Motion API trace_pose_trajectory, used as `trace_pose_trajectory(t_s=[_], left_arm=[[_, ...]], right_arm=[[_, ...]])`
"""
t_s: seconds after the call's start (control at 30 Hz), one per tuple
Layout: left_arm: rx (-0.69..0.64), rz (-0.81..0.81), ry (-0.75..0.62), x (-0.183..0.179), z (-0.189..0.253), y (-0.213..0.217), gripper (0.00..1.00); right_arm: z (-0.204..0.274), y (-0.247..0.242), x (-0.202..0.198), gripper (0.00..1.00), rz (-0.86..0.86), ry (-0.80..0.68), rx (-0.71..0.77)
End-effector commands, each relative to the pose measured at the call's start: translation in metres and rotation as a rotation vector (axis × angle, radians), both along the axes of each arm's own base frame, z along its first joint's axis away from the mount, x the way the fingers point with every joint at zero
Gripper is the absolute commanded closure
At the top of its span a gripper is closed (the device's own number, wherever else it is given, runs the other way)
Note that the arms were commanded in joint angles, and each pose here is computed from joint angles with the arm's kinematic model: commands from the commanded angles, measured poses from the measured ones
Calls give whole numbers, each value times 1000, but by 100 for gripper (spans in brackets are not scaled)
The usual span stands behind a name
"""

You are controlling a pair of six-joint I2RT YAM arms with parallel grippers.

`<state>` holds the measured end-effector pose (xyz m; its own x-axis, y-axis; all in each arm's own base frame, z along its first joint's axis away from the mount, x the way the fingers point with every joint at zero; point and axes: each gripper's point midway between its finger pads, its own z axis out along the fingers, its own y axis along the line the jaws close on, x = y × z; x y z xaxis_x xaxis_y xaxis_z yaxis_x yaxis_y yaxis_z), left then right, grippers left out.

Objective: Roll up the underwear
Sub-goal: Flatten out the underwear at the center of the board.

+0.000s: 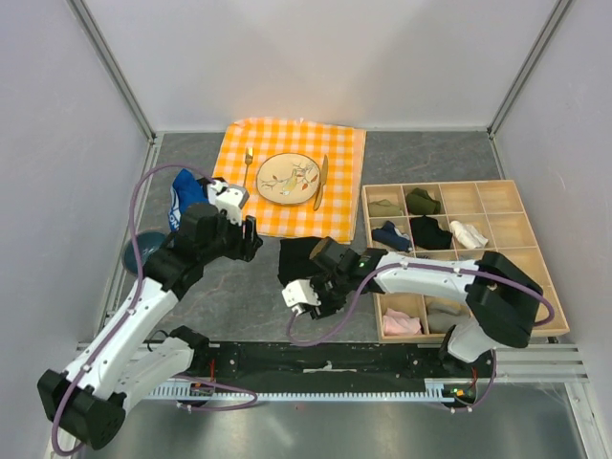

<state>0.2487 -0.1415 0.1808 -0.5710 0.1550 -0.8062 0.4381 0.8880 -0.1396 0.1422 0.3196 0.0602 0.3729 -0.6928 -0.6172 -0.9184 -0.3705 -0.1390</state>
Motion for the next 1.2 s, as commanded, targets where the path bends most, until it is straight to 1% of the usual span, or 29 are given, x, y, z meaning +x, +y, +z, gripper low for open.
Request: trace_pose_trajectory(t_s=[0.0, 0.07, 0.23, 0.37, 0.43, 0.53, 0.57, 0.63, 0.67, 0.7, 0.73, 0.8, 0.83, 0.9, 0.93, 1.0, 1.07, 1.1, 1.13, 1.17], left_arm=[[42, 36, -131, 4, 14, 16, 35], [33, 40, -136, 2, 16, 16, 35], [37, 80, -178, 1, 26, 25, 35], [29, 76, -188, -1, 29, 25, 35], [25, 73, -191, -2, 30, 25, 35], [19, 64, -192, -3, 31, 23, 35], [16, 61, -192, -3, 32, 23, 36], [14, 60, -195, -3, 33, 23, 35], [13, 61, -199, -4, 34, 23, 35], [12, 61, -201, -4, 34, 23, 35], [12, 63, -204, -4, 35, 24, 35], [10, 70, -215, -4, 37, 25, 35], [11, 73, -215, -4, 37, 26, 35], [13, 77, -217, -4, 37, 26, 35], [14, 78, -218, -4, 37, 27, 35], [16, 82, -217, -3, 37, 27, 35], [19, 86, -218, -3, 36, 28, 35], [20, 87, -217, -3, 35, 28, 35], [21, 87, -216, -3, 35, 28, 35], [20, 85, -214, -3, 34, 28, 35]], right_arm=[[-19, 12, 7, 39, 27, -130, -58], [-29, 13, 4, 39, 37, -143, -92], [-42, 15, 9, 45, -4, -127, -137], [-54, 12, 11, 57, -34, -113, -180], [-61, 11, 12, 60, -47, -109, -203], [-70, 9, 13, 67, -59, -99, -236], [-73, 6, 11, 75, -57, -88, -251], [-75, 6, 4, 86, -44, -49, -262], [-73, 7, 1, 96, -44, -25, -259], [-69, 11, -1, 99, -40, -7, -245], [-64, 16, -14, 100, -11, 40, -228], [-51, 30, -28, 100, 19, 80, -194], [-44, 36, -52, 100, 82, 126, -186], [-24, 58, -71, 100, 135, 155, -143], [-20, 63, -91, 100, 186, 189, -151], [-2, 83, -102, 100, 214, 211, -111], [-1, 91, -111, 99, 221, 246, -112], [3, 98, -108, 97, 213, 239, -105], [-8, 94, -105, 91, 201, 244, -147], [-12, 92, -102, 81, 198, 241, -163]])
